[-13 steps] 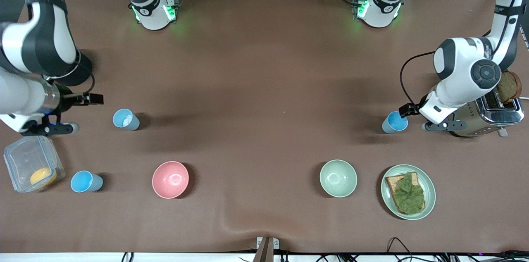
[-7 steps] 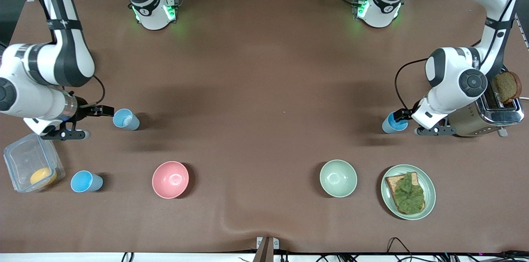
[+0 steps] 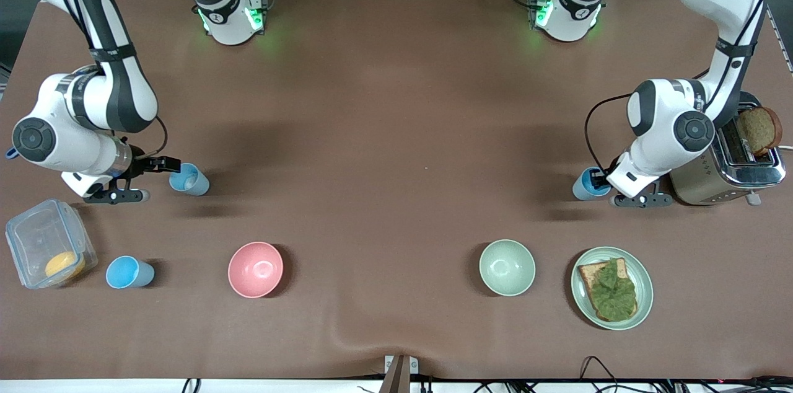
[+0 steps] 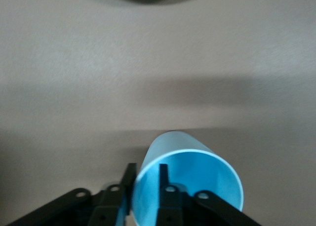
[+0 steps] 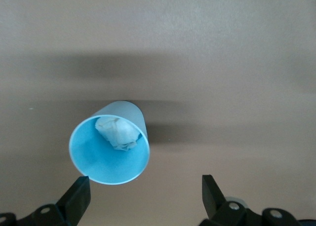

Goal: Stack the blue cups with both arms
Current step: 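Close both grippers around their blue cups and lift them, then carry the cup with the right gripper to the table middle and set it down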

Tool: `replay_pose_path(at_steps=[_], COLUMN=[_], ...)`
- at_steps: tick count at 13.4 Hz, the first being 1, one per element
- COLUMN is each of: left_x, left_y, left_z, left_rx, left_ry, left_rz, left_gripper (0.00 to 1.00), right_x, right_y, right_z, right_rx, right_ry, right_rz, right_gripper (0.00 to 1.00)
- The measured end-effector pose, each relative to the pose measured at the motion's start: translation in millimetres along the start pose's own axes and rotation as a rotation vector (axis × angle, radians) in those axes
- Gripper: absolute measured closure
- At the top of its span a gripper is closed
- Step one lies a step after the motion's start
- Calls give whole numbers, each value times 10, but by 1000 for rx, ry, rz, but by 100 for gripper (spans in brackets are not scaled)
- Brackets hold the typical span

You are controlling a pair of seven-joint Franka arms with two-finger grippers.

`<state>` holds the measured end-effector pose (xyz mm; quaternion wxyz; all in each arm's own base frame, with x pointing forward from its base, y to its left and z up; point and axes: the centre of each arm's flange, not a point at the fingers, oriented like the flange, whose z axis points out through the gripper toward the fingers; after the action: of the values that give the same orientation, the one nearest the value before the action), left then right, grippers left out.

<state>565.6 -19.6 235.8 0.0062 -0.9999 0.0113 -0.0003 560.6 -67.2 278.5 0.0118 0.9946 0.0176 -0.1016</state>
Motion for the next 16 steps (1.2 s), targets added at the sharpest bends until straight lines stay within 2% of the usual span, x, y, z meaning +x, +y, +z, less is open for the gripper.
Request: replay_pose_path(at_steps=[2,3,5,6,7,12,13,16], left_x=[73,108,158,162,165,287,297,320], left_y=[32,34,37,39,44,341,402,420], left_z=[-127,-241,-578,-773,-970,-1990,-2188,-2519], left_rx=[-2,-2,-1,1,3,5,5,8], left_ry=[31,53,109,127,127,102,93,81], left_rz=[5,5,6,6,7,55,64,66], left_gripper=[97,97,97,97,97,97,97,97], right_x=[45,65,86,90,92,99,101,128], right_y=[1,-5,-20,-23,-24,-53,-64,-137], right_z=[137,219,343,385,424,495,493,454], right_rx=[1,12,41,48,50,79,81,82], right_ry=[1,-2,-12,-18,-24,-33,-33,-35], right_rz=[-1,6,23,27,28,46,46,40], right_gripper=[2,2,20,21,26,90,97,97])
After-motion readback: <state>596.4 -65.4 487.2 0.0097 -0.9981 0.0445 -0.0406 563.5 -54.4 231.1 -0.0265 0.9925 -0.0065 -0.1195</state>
